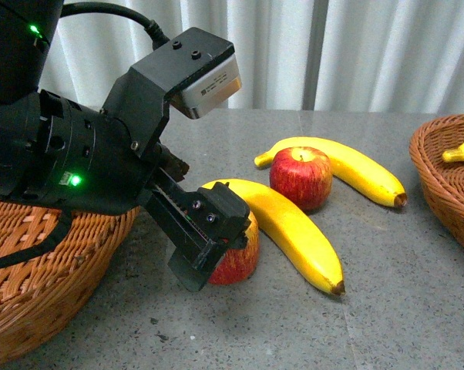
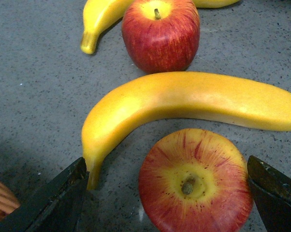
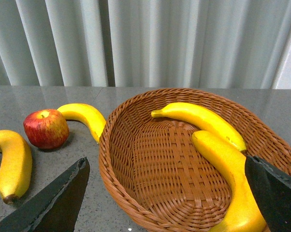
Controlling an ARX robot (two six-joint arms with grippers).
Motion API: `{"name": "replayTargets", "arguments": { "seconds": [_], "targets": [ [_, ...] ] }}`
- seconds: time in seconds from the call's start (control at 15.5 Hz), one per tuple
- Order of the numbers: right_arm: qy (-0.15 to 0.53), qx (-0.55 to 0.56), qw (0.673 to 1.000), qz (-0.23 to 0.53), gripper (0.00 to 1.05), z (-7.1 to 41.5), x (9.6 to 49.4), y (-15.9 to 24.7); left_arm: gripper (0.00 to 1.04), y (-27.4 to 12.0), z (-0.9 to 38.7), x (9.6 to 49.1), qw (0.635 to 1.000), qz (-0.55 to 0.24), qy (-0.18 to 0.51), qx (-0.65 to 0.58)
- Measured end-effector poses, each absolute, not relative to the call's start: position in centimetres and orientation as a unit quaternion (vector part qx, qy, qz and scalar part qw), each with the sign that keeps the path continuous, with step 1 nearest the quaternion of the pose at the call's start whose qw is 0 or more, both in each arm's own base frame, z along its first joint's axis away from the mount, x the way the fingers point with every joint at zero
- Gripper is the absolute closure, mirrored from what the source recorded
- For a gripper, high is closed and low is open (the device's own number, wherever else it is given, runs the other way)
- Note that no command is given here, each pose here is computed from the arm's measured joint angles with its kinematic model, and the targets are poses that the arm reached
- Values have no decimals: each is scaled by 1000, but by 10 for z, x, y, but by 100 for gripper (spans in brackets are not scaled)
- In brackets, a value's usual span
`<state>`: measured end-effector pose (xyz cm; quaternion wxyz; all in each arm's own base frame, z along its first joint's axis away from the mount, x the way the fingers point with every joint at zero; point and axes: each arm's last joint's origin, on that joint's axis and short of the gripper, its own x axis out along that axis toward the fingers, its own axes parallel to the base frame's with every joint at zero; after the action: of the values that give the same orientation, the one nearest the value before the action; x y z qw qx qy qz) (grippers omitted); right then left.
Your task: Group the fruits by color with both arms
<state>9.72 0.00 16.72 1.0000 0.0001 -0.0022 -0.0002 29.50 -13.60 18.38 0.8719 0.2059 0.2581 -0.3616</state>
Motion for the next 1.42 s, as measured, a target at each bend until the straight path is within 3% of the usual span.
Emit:
{"name": "replayTargets", "arguments": {
  "seconds": [0.45, 0.52, 0.58, 0.71, 0.9, 1.03, 1.1, 1.42],
  "targets": [
    [-2, 0, 1000, 0, 7, 167, 97, 0, 7, -155, 159, 298, 846, -401, 277, 217],
    [-2, 0, 1000, 0, 7, 167, 97, 0, 32, -158, 159, 296, 843, -404, 278, 219],
    [-2, 0, 1000, 0, 7, 167, 97, 0, 36, -164, 167, 288, 839, -409, 276, 228],
    [-2, 0, 1000, 0, 7, 167, 97, 0, 36, -163, 232, 282, 902, -324, 179, 222],
    [-2, 0, 1000, 0, 7, 167, 97, 0, 36, -127, 259, 287, 964, -133, 178, 145],
    [-2, 0, 1000, 0, 7, 167, 97, 0, 36, -98, 251, 278, 976, -8, 206, 75],
    [-2, 0, 1000, 0, 7, 167, 97, 0, 36, -93, 247, 271, 975, 15, 213, 57],
    [-2, 0, 1000, 0, 7, 167, 97, 0, 21, -87, 232, 249, 973, 44, 223, 31]
  ]
}}
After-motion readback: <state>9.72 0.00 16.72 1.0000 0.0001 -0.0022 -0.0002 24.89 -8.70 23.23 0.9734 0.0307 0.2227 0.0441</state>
